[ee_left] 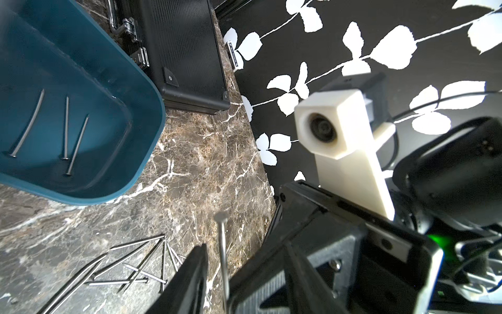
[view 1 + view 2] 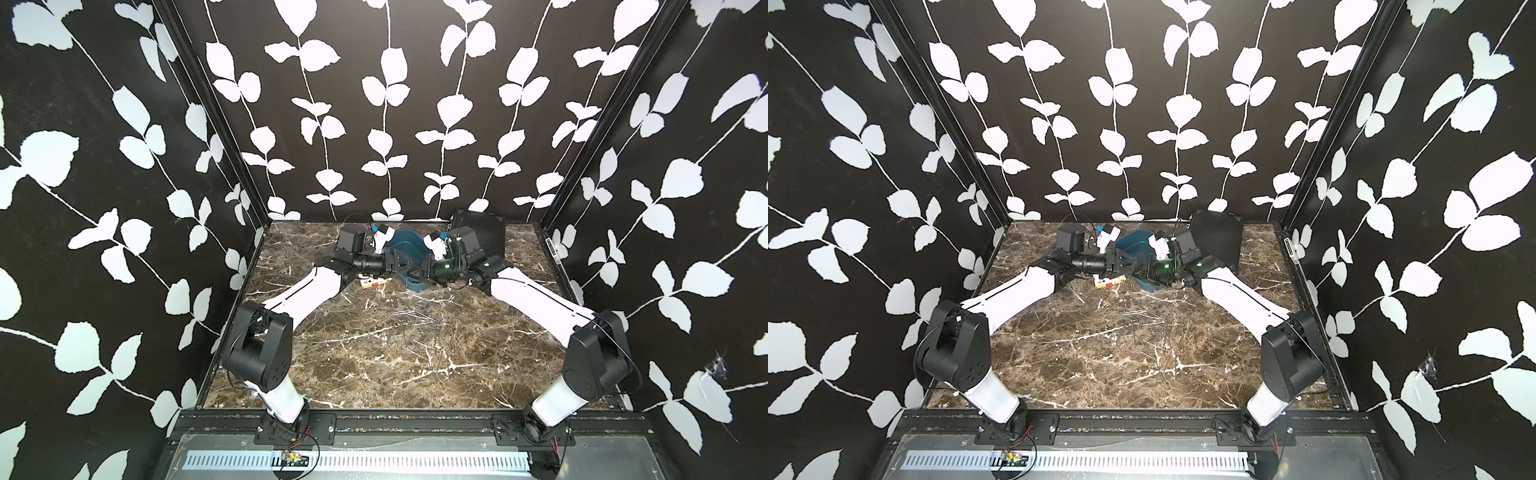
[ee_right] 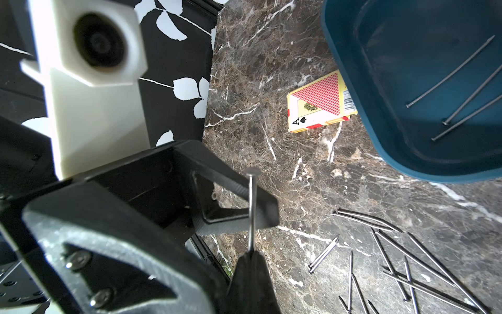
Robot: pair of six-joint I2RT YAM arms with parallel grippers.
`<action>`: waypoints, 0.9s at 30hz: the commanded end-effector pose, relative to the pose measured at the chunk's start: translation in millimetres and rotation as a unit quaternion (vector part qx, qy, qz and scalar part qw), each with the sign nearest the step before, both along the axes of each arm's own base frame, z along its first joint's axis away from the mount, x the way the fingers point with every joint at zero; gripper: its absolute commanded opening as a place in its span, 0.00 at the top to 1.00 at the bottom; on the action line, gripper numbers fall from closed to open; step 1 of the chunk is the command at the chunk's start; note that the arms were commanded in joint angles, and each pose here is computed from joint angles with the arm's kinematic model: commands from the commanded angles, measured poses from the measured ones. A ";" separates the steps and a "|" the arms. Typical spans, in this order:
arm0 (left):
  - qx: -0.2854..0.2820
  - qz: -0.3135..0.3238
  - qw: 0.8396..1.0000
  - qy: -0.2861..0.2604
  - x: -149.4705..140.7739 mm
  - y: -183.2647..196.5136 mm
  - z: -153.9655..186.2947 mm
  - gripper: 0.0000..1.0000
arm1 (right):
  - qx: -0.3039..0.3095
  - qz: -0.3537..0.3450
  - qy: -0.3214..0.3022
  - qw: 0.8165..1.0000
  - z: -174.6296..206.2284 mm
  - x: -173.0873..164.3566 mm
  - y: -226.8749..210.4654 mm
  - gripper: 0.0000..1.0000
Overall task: Put the nails on the desktop into the storage box
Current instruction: Pick up the nail from the center of the board, then place the nail in the storage box.
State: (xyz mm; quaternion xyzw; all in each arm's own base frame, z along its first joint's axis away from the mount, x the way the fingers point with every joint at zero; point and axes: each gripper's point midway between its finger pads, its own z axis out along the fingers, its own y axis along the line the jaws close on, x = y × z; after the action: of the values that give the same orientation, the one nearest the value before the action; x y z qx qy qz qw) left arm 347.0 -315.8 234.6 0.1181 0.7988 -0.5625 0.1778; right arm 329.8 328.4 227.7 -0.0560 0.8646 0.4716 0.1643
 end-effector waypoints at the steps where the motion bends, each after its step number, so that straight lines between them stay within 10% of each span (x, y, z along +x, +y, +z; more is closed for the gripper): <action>1: -0.010 -0.007 1.000 -0.015 4.3 -3.4 11.5 0.61 | 0.022 0.009 -0.039 0.999 28.1 2.7 8.9 1.00; 10: -0.002 -0.003 1.000 -0.014 14.4 -5.7 9.5 1.00 | 0.014 0.006 -0.041 0.999 26.8 6.1 8.4 1.00; 12: 0.000 -0.004 1.000 -0.019 17.5 -7.2 11.6 1.00 | 0.007 0.000 -0.040 0.999 25.9 6.9 5.1 1.00; 18: 0.103 -0.009 0.993 -0.054 38.7 -5.8 -3.7 1.00 | -0.061 -0.078 -0.045 0.994 30.4 9.6 -52.4 0.54; 27: 0.255 -0.014 0.961 -0.108 101.8 -23.5 -61.7 1.00 | -0.149 -0.112 -0.029 0.982 22.9 -23.8 -119.6 0.52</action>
State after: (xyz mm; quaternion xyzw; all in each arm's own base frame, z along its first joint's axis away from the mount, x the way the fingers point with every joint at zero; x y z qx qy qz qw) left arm 447.3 -344.5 202.8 0.2065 0.8655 -0.3896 0.2375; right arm 322.5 221.1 275.6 0.0088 0.8955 0.3597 0.2618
